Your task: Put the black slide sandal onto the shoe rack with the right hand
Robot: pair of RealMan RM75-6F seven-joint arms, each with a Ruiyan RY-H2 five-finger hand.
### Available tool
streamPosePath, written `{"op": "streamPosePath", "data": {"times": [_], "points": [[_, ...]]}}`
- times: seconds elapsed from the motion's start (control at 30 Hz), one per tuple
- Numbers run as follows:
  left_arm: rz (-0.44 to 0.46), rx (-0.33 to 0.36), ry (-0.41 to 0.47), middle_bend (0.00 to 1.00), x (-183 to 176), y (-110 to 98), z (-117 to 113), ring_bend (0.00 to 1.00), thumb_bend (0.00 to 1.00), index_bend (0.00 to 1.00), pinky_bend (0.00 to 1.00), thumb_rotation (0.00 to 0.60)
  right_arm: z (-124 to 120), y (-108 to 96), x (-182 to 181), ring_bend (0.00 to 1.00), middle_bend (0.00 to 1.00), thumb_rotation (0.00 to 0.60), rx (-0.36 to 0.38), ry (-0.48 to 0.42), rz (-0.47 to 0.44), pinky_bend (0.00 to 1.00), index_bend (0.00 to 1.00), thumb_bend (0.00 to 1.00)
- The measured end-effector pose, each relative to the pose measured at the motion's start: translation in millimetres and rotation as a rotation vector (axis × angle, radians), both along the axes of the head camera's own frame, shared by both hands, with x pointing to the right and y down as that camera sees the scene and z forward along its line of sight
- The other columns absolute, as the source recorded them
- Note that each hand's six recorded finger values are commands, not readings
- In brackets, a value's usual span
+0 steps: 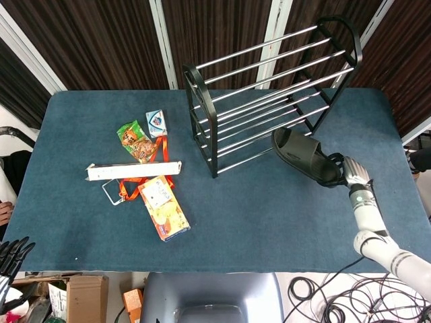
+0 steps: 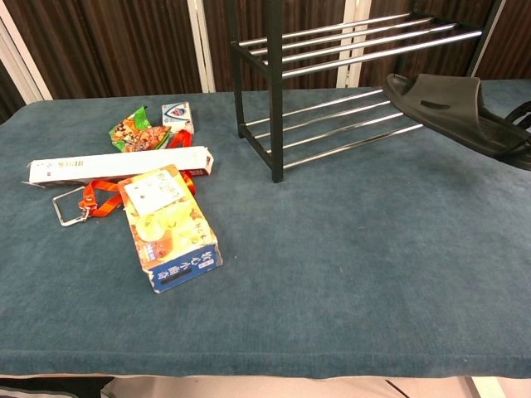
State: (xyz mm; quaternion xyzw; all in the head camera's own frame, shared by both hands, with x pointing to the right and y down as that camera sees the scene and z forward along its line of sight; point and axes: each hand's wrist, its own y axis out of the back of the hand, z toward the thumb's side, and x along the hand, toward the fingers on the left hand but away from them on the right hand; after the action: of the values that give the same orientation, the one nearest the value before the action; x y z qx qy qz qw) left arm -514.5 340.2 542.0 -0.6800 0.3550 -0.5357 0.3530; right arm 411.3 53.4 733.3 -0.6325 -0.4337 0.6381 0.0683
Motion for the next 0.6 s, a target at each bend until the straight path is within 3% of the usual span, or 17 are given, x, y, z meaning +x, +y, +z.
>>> {"op": "streamPosePath", "data": {"times": [0.3, 0.6], "points": [[-0.021, -0.003, -0.013, 0.0, -7.1, 1.8, -1.4, 0.0, 0.33, 0.0, 0.02, 0.6, 19.0, -23.2, -32.0, 0.5, 0.67, 0.6, -0.045, 0.019, 0.122, 0.64, 0.93, 0.0], [-0.051, -0.004, -0.02, 0.0, -14.3, 7.1, -4.3, 0.0, 0.33, 0.0, 0.02, 0.6, 32.6, -54.6, -101.4, 0.49, 0.67, 0.6, -0.047, -0.085, 0.297, 0.63, 0.89, 0.0]]}}
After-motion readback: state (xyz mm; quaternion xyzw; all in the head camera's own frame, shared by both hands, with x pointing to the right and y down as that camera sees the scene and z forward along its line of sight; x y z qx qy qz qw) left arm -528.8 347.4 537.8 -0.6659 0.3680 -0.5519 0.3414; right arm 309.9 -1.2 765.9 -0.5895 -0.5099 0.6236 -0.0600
